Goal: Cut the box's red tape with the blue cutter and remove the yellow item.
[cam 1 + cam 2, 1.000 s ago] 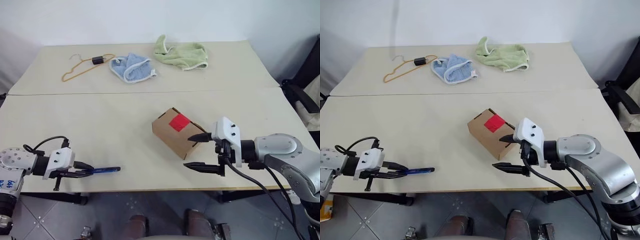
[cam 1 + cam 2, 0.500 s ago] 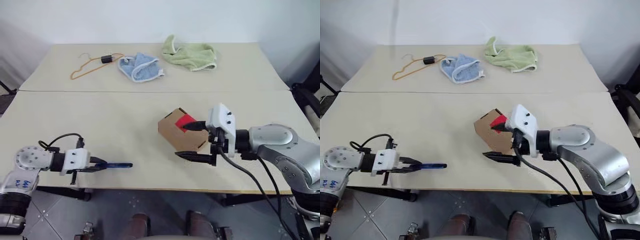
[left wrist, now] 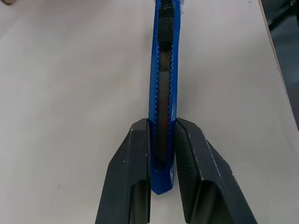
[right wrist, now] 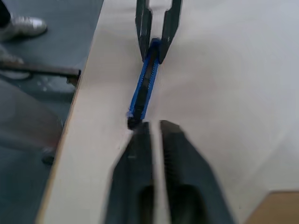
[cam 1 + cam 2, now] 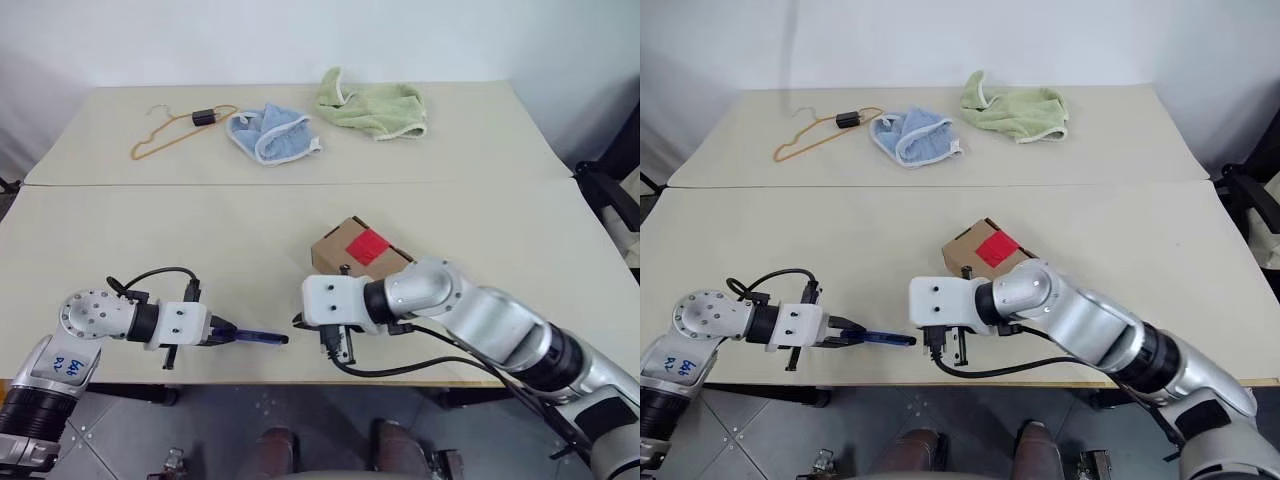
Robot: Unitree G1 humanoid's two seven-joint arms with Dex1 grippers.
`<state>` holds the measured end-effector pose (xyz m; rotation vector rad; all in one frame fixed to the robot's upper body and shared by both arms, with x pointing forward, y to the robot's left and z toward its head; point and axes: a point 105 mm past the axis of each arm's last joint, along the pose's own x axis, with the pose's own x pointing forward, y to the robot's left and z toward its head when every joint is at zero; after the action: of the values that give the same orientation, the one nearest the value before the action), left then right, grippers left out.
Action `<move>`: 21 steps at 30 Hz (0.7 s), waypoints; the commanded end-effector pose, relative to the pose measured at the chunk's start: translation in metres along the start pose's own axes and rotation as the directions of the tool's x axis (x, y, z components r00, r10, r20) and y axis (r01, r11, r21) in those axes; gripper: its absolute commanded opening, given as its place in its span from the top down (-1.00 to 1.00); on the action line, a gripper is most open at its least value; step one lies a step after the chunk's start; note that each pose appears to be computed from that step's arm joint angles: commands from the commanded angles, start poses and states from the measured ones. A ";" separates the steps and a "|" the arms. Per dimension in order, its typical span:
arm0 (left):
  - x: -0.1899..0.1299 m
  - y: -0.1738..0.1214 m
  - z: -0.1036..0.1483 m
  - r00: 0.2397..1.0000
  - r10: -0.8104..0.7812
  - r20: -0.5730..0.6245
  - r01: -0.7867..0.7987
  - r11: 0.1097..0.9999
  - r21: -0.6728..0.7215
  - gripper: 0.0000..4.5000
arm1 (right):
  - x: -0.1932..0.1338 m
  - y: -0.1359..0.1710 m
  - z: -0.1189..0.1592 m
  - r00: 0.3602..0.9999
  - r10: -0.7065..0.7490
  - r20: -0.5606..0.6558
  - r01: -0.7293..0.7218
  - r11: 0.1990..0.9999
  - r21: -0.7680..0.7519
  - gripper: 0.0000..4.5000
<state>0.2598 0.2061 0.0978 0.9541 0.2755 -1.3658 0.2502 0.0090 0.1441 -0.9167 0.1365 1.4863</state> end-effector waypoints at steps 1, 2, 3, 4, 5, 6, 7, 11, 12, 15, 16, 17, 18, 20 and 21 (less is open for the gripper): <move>0.015 -0.031 -0.018 0.985 -0.142 -0.099 0.137 0.989 -0.059 0.82 | 0.011 0.001 0.007 1.000 0.010 0.007 -0.009 0.994 -0.106 1.00; 0.015 -0.031 -0.017 0.984 -0.140 -0.107 0.136 0.990 -0.047 0.82 | 0.016 -0.001 0.007 1.000 0.007 0.009 -0.006 0.993 -0.116 1.00; 0.015 -0.031 -0.016 0.984 -0.135 -0.115 0.130 0.990 -0.045 0.82 | 0.020 -0.001 0.007 1.000 0.008 0.009 -0.006 0.992 -0.129 1.00; 0.015 -0.031 -0.016 0.984 -0.131 -0.118 0.127 0.991 -0.045 0.82 | 0.023 -0.001 0.007 1.000 0.009 0.009 -0.008 0.990 -0.139 1.00; 0.015 -0.032 -0.015 0.984 -0.130 -0.119 0.125 0.991 -0.046 0.82 | 0.025 -0.001 0.007 1.000 0.008 0.008 -0.007 0.989 -0.146 1.00; 0.016 -0.033 -0.015 0.984 -0.124 -0.131 0.120 0.992 -0.042 0.82 | 0.027 -0.001 0.006 1.000 0.010 0.004 -0.009 0.987 -0.158 1.00; 0.016 -0.033 -0.016 0.983 -0.120 -0.140 0.116 0.993 -0.037 0.82 | 0.029 -0.001 0.006 1.000 0.011 0.001 -0.011 0.986 -0.166 1.00; 0.019 -0.037 -0.013 0.985 -0.104 -0.134 0.096 0.993 -0.066 0.82 | 0.038 0.001 0.008 1.000 0.030 0.001 -0.029 0.978 -0.206 1.00; 0.019 -0.037 -0.013 0.986 -0.100 -0.134 0.091 0.993 -0.073 0.82 | 0.039 0.001 0.009 1.000 0.031 0.003 -0.030 0.977 -0.212 1.00; 0.022 -0.038 -0.009 0.987 -0.092 -0.129 0.081 0.993 -0.089 0.82 | 0.045 0.001 0.008 0.999 0.035 -0.003 -0.034 0.972 -0.230 1.00; 0.022 -0.038 -0.008 0.988 -0.091 -0.125 0.079 0.992 -0.095 0.82 | 0.046 0.001 0.008 0.999 0.037 -0.005 -0.037 0.971 -0.235 1.00; 0.023 -0.038 -0.007 0.988 -0.091 -0.124 0.078 0.992 -0.099 0.82 | 0.047 0.002 0.007 0.999 0.041 -0.007 -0.041 0.970 -0.242 1.00; 0.023 -0.038 -0.007 0.989 -0.088 -0.122 0.075 0.991 -0.106 0.82 | 0.048 0.003 0.007 0.999 0.048 -0.006 -0.048 0.967 -0.249 1.00; 0.022 -0.037 -0.007 0.990 -0.079 -0.120 0.064 0.991 -0.122 0.82 | 0.049 0.005 0.007 0.998 0.063 -0.007 -0.063 0.964 -0.260 1.00; 0.022 -0.036 -0.007 0.990 -0.079 -0.119 0.064 0.990 -0.126 0.82 | 0.049 0.005 0.007 0.998 0.068 -0.007 -0.068 0.962 -0.264 1.00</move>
<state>0.2527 0.2017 0.0987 1.0052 0.3574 -1.2639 0.2572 0.0457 0.1147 -1.1246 0.0084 1.5591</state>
